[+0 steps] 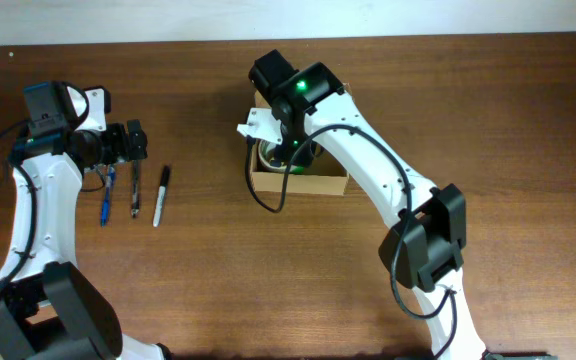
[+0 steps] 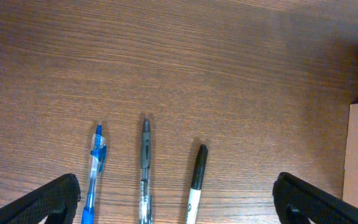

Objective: Pack container
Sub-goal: 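Carry the highlighter into the box and drop it inside the tape rolls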

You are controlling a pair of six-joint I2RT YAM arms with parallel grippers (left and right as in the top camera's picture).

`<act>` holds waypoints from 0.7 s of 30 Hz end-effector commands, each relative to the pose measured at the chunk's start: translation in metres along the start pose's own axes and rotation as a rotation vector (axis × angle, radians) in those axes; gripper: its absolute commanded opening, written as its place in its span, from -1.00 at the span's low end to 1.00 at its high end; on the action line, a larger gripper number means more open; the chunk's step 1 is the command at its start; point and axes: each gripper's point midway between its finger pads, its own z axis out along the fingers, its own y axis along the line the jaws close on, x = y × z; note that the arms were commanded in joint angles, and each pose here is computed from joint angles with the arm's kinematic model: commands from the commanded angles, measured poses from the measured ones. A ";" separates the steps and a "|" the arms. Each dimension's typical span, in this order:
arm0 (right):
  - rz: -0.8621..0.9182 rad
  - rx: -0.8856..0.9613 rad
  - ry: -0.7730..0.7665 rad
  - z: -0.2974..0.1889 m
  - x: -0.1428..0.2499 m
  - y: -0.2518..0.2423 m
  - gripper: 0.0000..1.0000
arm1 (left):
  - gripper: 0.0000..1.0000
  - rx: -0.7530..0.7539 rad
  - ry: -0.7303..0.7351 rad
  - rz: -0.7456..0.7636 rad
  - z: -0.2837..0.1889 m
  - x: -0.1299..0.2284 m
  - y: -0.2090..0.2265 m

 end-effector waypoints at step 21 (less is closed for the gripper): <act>1.685 0.451 -0.372 -0.254 0.351 -0.101 0.49 | 0.99 0.027 -0.030 0.019 0.000 -0.010 -0.003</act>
